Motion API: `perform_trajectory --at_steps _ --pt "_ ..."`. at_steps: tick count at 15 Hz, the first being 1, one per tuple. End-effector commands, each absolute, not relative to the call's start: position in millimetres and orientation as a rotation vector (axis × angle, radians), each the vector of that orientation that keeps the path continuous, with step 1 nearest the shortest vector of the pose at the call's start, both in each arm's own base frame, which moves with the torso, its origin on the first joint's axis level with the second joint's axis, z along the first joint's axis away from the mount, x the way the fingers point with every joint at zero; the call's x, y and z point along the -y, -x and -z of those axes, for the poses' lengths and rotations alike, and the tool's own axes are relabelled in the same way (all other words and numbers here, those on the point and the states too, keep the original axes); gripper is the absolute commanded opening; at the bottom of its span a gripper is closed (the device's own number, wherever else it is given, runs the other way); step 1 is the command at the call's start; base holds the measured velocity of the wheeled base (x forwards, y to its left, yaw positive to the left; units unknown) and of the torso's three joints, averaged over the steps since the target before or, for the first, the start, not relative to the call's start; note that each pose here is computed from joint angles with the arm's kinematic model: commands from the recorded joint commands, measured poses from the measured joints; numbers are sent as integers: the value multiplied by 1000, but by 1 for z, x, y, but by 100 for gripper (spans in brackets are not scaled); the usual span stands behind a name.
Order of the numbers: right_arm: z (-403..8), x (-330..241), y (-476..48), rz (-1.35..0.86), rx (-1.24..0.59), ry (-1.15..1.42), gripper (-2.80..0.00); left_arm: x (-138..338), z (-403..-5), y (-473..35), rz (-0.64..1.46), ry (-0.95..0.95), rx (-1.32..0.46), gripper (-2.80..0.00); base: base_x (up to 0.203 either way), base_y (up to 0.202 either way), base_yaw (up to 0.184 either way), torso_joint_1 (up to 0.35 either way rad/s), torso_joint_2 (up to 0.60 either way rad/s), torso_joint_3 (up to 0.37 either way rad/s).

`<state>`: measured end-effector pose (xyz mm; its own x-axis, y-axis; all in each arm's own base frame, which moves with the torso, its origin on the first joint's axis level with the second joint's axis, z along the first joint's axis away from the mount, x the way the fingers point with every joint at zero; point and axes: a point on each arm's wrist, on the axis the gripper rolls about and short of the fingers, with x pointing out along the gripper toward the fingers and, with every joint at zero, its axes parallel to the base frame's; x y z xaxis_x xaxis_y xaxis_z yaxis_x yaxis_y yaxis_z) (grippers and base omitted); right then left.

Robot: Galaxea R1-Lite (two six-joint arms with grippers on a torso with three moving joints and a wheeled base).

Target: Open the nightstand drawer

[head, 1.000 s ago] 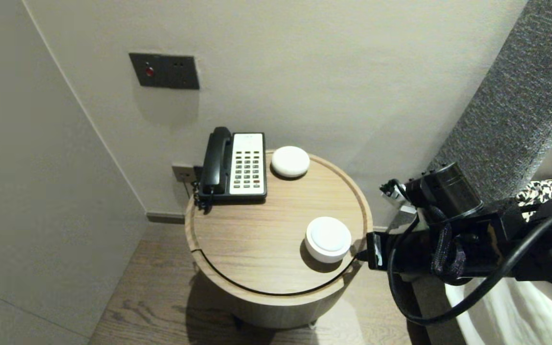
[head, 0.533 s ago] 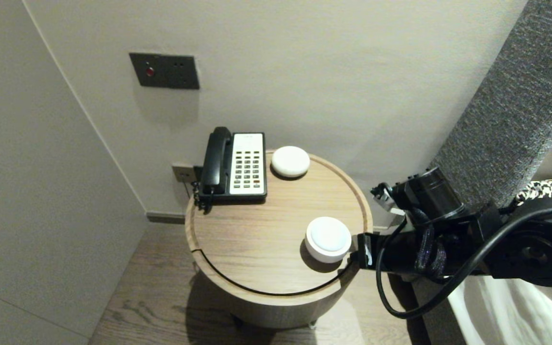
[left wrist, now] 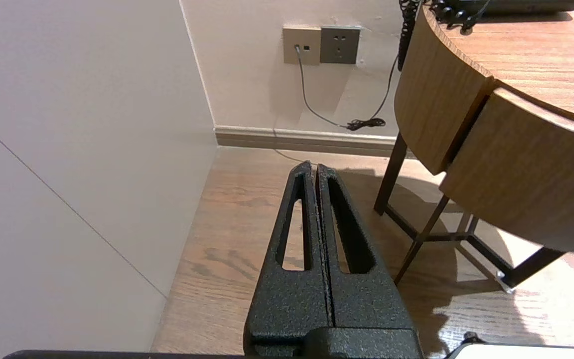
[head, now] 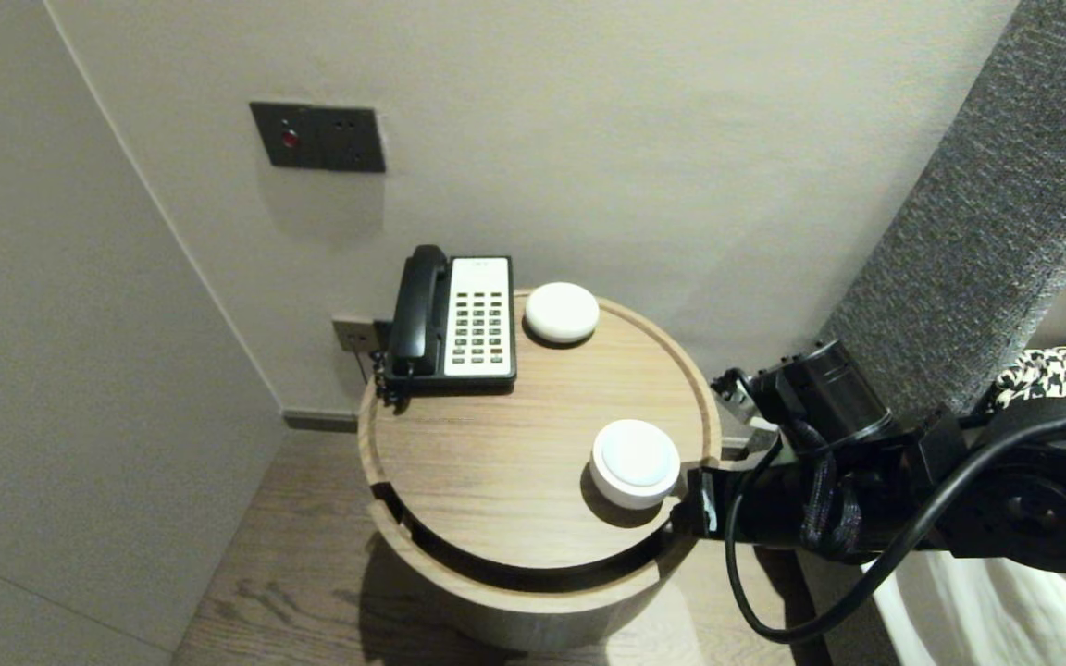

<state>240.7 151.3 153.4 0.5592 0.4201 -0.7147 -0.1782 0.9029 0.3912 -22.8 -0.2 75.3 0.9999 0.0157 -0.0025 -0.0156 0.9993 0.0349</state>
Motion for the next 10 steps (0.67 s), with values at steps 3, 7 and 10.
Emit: perform_trajectory --at_steps 3,7,10 --pt "-156 -149 -224 -381 -918 -283 -280 0 -75 23 -17 -35 -3 -280 0 0 0 0 0 0" --pt "-152 -147 -209 -399 -942 -274 -280 0 -75 23 -17 -35 -3 -280 0 0 0 0 0 0" --pt "-151 -144 -196 -420 -951 -267 -280 0 -75 23 -17 -35 -3 -280 0 0 0 0 0 0"
